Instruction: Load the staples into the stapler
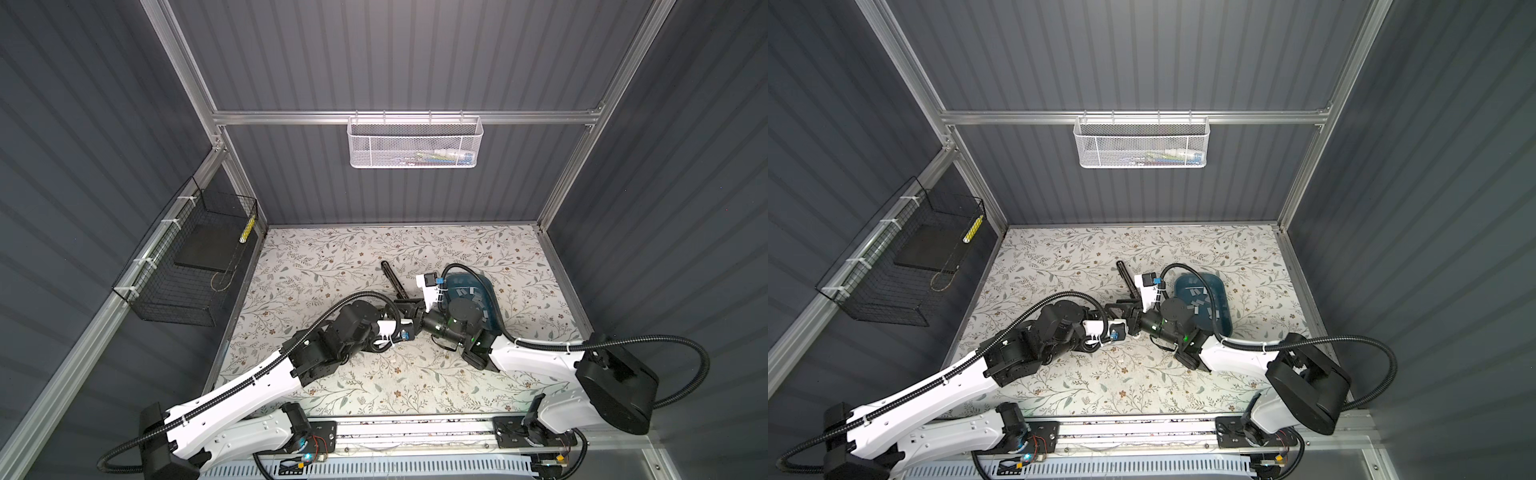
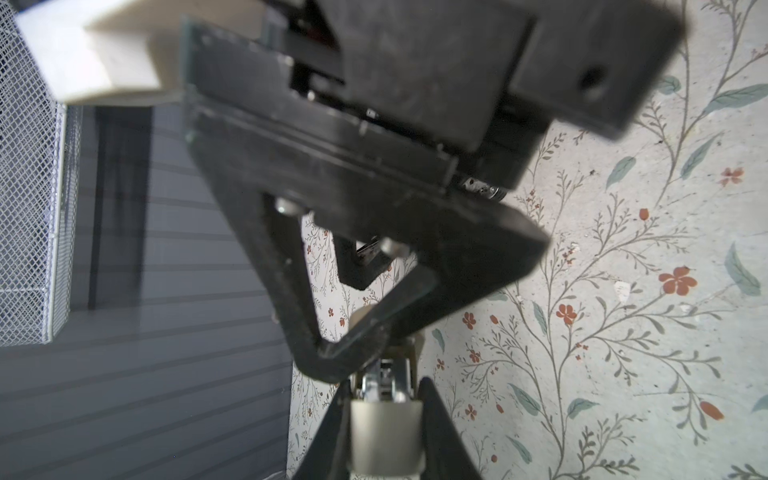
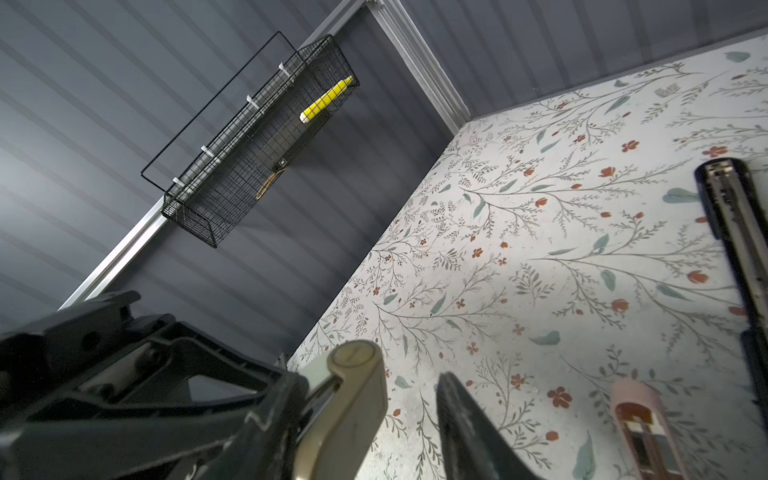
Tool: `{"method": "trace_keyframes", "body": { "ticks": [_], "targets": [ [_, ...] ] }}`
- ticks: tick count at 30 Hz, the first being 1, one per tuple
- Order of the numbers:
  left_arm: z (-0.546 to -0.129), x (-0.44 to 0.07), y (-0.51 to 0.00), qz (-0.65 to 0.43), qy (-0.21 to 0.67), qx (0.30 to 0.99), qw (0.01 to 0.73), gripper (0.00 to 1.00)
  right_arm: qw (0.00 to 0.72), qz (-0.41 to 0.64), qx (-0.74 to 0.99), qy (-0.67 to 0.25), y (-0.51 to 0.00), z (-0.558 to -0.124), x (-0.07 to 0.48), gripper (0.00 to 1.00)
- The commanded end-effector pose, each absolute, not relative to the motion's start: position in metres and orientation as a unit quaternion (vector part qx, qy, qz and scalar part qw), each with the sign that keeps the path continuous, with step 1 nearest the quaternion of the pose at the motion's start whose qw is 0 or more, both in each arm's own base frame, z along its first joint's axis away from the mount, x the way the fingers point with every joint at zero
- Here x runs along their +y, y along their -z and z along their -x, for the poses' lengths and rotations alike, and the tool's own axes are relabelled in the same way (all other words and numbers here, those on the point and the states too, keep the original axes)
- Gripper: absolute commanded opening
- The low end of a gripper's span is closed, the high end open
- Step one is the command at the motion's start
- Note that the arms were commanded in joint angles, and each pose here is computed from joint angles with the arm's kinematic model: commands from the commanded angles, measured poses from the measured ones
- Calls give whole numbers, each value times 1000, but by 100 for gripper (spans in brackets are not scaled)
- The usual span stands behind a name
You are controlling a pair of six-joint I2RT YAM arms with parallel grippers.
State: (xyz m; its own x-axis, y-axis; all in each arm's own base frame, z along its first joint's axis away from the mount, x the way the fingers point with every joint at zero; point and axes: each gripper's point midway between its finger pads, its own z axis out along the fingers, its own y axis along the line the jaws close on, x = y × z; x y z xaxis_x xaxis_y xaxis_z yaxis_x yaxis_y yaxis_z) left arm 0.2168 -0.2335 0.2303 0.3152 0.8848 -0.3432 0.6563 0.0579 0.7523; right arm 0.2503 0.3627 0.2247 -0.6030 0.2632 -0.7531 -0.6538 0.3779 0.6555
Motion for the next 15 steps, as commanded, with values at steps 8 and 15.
{"method": "trace_keyframes", "body": {
  "ticks": [8, 15],
  "targets": [
    [-233, -229, -250, -626, -153, 593, 483, 0, 429, 144, 720, -526, -224, -252, 364, 49],
    [-238, -229, -250, -620, -165, 599, 479, 0, 430, 142, 727, -516, -222, -254, 364, 46]
  ]
}}
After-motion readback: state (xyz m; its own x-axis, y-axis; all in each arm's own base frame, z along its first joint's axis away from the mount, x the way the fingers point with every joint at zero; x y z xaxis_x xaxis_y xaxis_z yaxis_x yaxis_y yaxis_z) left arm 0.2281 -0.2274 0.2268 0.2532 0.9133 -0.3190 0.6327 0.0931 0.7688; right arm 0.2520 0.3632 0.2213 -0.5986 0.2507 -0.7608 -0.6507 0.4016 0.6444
